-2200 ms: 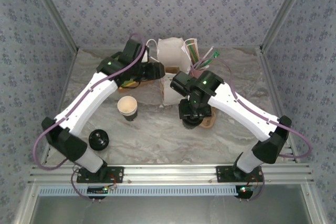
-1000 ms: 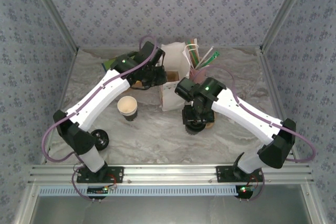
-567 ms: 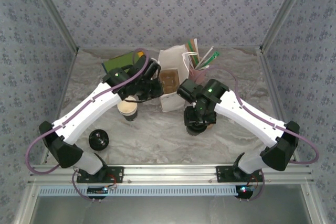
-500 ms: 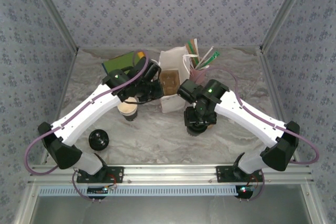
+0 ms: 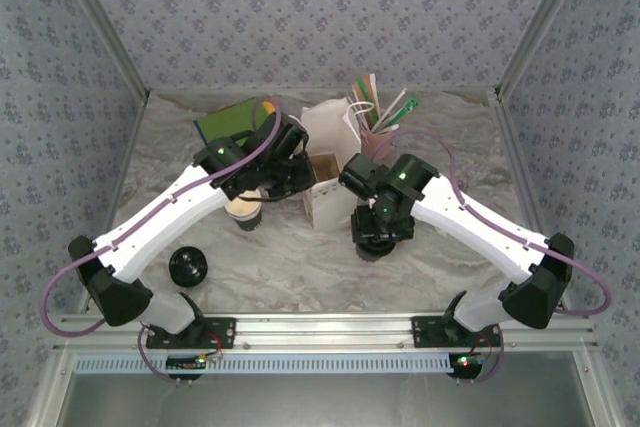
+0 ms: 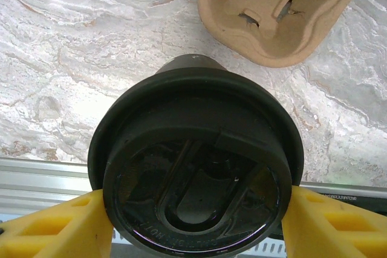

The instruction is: Pack the takeout coffee

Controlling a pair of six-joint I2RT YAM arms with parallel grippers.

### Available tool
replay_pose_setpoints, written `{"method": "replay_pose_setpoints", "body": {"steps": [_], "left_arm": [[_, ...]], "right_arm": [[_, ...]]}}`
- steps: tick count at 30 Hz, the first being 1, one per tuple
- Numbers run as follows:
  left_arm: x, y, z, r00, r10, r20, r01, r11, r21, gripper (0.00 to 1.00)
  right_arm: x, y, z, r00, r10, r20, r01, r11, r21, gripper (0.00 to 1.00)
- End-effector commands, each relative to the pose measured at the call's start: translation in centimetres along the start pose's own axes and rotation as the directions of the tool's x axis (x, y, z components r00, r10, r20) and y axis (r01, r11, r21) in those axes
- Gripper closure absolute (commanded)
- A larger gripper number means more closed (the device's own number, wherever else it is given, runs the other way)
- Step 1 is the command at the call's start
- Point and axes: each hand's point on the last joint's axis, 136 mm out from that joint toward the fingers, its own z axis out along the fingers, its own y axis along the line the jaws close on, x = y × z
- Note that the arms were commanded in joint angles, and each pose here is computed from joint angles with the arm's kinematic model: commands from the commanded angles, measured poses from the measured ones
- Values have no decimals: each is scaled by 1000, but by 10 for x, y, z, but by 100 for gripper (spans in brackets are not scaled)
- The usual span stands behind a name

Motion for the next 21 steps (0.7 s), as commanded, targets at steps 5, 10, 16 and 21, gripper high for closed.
{"method": "replay_pose_setpoints", "body": {"steps": [5,10,16,21], "left_arm": [[3,-10,-14,1000,0,20,-1,999,53,89],[-2,-4,-15,999,26,48,-27,999,21,69],[-16,3,-25,993,52,102,-52,999,2,21],[-28,8,-34,988,57,141,-58,998,0,6]], "right_arm": [[7,-4,-6,1000,-4,1,4,1000,0,32],[7,-3,-16,1000,-1,17,2,1000,-5,32],[7,-4,-34,999,13,45,-11,1000,-24,32],[10,-5,-49,998,25,57,-22,998,-54,32]]}}
